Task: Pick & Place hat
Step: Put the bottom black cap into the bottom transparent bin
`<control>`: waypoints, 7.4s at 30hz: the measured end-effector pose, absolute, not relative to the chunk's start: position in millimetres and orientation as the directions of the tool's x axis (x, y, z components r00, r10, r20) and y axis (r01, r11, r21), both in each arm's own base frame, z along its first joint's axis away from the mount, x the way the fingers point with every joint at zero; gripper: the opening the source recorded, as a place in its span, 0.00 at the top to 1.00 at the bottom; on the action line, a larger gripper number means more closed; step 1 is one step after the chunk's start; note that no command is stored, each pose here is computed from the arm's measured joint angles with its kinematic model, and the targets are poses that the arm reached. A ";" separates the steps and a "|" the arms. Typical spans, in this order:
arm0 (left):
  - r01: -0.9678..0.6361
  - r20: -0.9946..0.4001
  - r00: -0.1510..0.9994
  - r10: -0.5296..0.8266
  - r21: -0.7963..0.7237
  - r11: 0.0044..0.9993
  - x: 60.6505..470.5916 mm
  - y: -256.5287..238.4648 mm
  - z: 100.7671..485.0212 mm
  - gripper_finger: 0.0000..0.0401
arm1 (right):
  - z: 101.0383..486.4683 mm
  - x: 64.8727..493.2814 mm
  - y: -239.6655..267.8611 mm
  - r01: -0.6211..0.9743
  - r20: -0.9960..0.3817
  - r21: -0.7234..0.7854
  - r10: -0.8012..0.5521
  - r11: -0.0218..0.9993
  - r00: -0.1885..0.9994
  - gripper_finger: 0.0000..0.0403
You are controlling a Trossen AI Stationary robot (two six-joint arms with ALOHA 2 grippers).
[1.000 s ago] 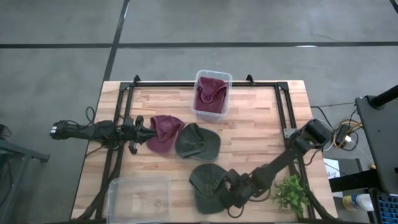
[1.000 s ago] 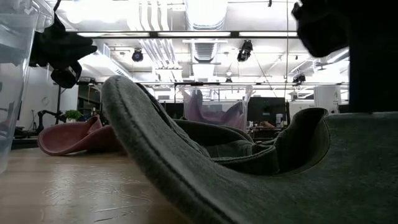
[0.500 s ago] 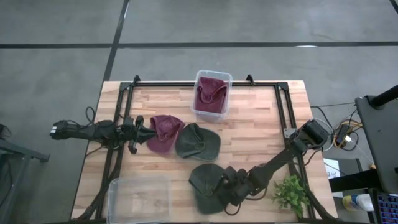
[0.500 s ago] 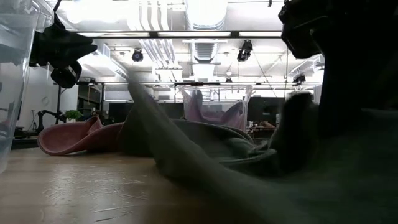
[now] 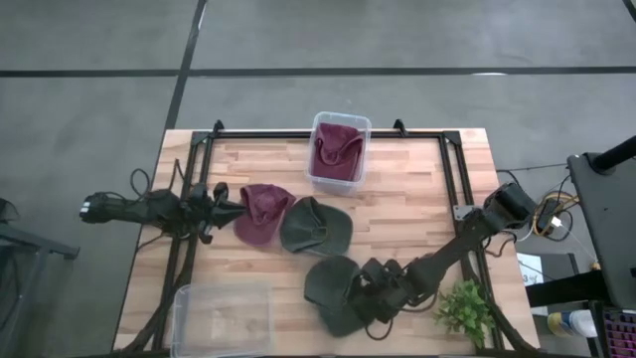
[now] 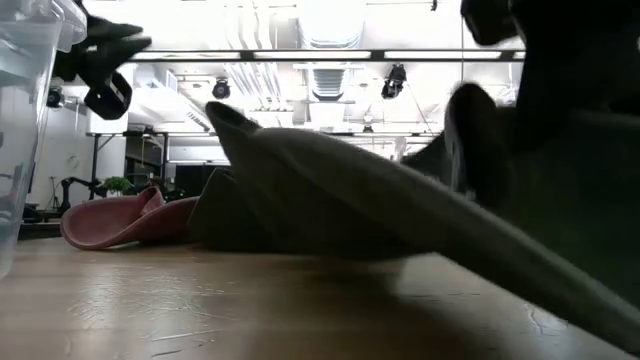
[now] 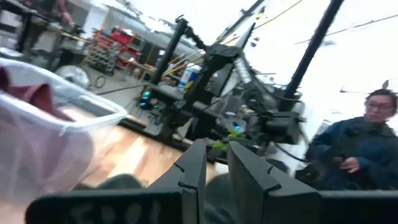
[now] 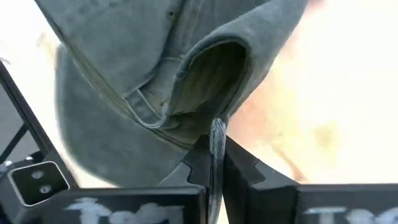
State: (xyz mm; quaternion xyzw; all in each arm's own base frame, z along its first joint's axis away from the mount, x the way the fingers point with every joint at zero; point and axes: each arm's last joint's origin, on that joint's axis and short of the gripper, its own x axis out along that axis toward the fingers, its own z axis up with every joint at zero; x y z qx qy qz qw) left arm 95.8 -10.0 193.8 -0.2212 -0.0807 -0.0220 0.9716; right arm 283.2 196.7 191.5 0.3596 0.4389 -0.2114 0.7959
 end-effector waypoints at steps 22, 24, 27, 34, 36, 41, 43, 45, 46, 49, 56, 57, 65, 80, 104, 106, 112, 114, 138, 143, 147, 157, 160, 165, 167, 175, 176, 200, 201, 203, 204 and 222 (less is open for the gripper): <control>0.108 0.070 0.994 -0.083 -0.563 0.819 109.0 -14.1 235.6 0.82 | 295.8 253.3 142.9 0.516 -0.564 0.383 -0.248 0.766 0.787 0.97; 0.094 0.048 0.996 -0.080 -0.546 0.832 113.4 -14.7 239.4 0.78 | 301.0 252.8 135.7 0.533 -0.534 0.369 -0.296 0.761 0.792 0.97; 0.067 0.005 0.997 -0.076 -0.530 0.845 121.5 -15.7 244.3 0.69 | 308.4 252.3 125.0 0.570 -0.479 0.350 -0.381 0.743 0.791 0.97; -0.093 -0.090 0.994 0.057 -0.479 0.873 144.0 -15.1 251.7 0.48 | 318.7 259.0 102.0 0.651 -0.374 0.321 -0.539 0.688 0.755 0.97; -0.126 -0.102 0.991 0.090 -0.440 0.889 150.3 -15.0 255.9 0.45 | 320.8 263.7 95.3 0.659 -0.358 0.319 -0.558 0.681 0.749 0.97; -0.151 -0.137 0.985 0.103 -0.403 0.903 166.6 -17.1 262.7 0.43 | 326.1 278.7 81.4 0.665 -0.300 0.310 -0.594 0.680 0.747 0.97; -0.167 -0.143 0.982 0.121 -0.383 0.909 172.8 -17.5 265.9 0.43 | 328.2 284.1 77.6 0.661 -0.276 0.303 -0.601 0.686 0.750 0.97; -0.185 -0.166 0.977 0.132 -0.364 0.913 178.1 -17.9 266.1 0.43 | 329.2 287.8 74.1 0.652 -0.270 0.300 -0.593 0.696 0.758 0.97; -0.188 -0.170 0.976 0.134 -0.357 0.915 180.1 -18.2 267.4 0.43 | 329.0 289.4 72.6 0.647 -0.273 0.299 -0.586 0.702 0.763 0.97; -0.180 -0.145 0.980 0.136 -0.356 0.917 183.7 -18.6 279.3 0.43 | 326.4 292.9 69.4 0.631 -0.295 0.298 -0.559 0.716 0.775 0.97; -0.215 -0.214 0.965 0.153 -0.306 0.927 175.0 -17.1 316.0 0.43 | 321.4 297.1 73.2 0.501 -0.371 0.265 -0.393 0.824 0.842 0.97; -0.229 -0.225 0.960 0.165 -0.296 0.927 173.3 -16.5 321.9 0.43 | 321.0 297.4 74.1 0.477 -0.381 0.272 -0.362 0.836 0.851 0.97; -0.208 -0.158 0.973 0.168 -0.291 0.934 160.8 -14.5 374.6 0.43 | 301.8 294.1 73.6 0.421 -0.578 0.309 -0.183 0.852 0.795 0.97; -0.157 -0.298 0.952 0.077 -0.254 0.954 202.6 -23.0 363.5 0.43 | 256.4 313.7 85.1 0.239 -0.749 0.182 -0.023 0.954 0.662 0.97; -0.192 -0.517 0.856 -0.009 -0.333 0.923 237.1 -29.9 333.0 0.43 | 299.7 336.5 101.3 0.098 -0.679 0.036 -0.048 0.994 0.733 0.97; -0.191 -0.517 0.856 -0.015 -0.342 0.920 238.5 -30.3 332.3 0.43 | 300.0 335.5 100.9 0.108 -0.677 0.015 -0.069 0.994 0.733 0.97; -0.195 -0.539 0.841 -0.045 -0.380 0.904 241.8 -31.7 327.9 0.48 | 302.1 334.7 100.0 0.116 -0.667 -0.001 -0.087 0.993 0.740 0.97; -0.200 -0.546 0.836 -0.051 -0.391 0.898 242.8 -32.0 326.5 0.52 | 302.2 334.6 100.0 0.120 -0.667 0.002 -0.088 0.993 0.740 0.97; -0.239 -0.452 0.884 -0.119 -0.656 0.716 209.6 -35.7 366.1 1.00 | 300.1 324.2 93.3 0.145 -0.699 -0.170 -0.223 0.975 0.680 0.76; -0.187 -0.356 0.926 -0.127 -0.723 0.665 188.7 -32.6 401.6 1.00 | 296.3 319.1 92.0 0.116 -0.733 -0.227 -0.248 0.967 0.634 0.64; -0.182 -0.330 0.935 -0.131 -0.761 0.623 174.0 -30.2 427.1 1.00 | 293.7 315.4 88.6 0.124 -0.741 -0.294 -0.308 0.948 0.597 0.58; -0.229 -0.464 0.826 -0.321 -0.795 0.561 152.3 -43.6 447.8 1.00 | 288.7 309.1 81.7 0.166 -0.686 -0.485 -0.490 0.859 0.538 0.54; -0.206 -0.463 0.797 -0.388 -0.812 0.545 154.5 -50.1 449.7 1.00 | 285.0 308.3 79.1 0.171 -0.672 -0.518 -0.522 0.838 0.525 0.53; -0.201 -0.476 0.733 -0.485 -0.834 0.515 153.1 -53.7 453.2 1.00 | 277.9 307.7 70.7 0.183 -0.668 -0.548 -0.558 0.816 0.492 0.54; -0.240 -0.491 0.708 -0.507 -0.843 0.481 150.6 -54.1 452.5 1.00 | 274.9 307.6 67.2 0.192 -0.671 -0.549 -0.566 0.814 0.480 0.55; -0.376 -0.536 0.596 -0.597 -0.844 0.382 145.3 -57.3 445.4 1.00 | 269.3 307.6 57.4 0.208 -0.677 -0.556 -0.583 0.805 0.449 0.54; -0.386 -0.535 0.584 -0.610 -0.845 0.370 146.4 -58.3 444.6 1.00 | 269.3 307.8 56.4 0.211 -0.677 -0.555 -0.585 0.804 0.448 0.55; -0.128 -0.541 0.616 -0.573 -0.786 0.604 152.1 -61.7 446.8 1.00 | 284.1 339.8 76.9 0.091 -0.632 -0.063 -0.110 0.994 0.767 0.60; -0.097 -0.529 0.643 -0.553 -0.773 0.627 153.3 -61.2 448.7 1.00 | 286.0 342.1 80.3 0.061 -0.600 -0.050 -0.079 0.997 0.796 0.60; -0.037 -0.500 0.695 -0.517 -0.743 0.669 154.4 -59.9 454.7 1.00 | 288.3 345.3 85.7 0.017 -0.541 -0.040 -0.036 0.999 0.841 0.62; -0.009 -0.484 0.717 -0.502 -0.726 0.688 154.7 -59.3 457.8 1.00 | 289.1 346.3 87.4 0.007 -0.517 -0.045 -0.029 0.999 0.856 0.62; 0.164 -0.189 0.945 -0.266 -0.429 0.888 138.1 -44.7 518.2 1.00 | 277.6 351.0 79.7 0.082 -0.117 -0.084 -0.092 0.993 0.989 0.62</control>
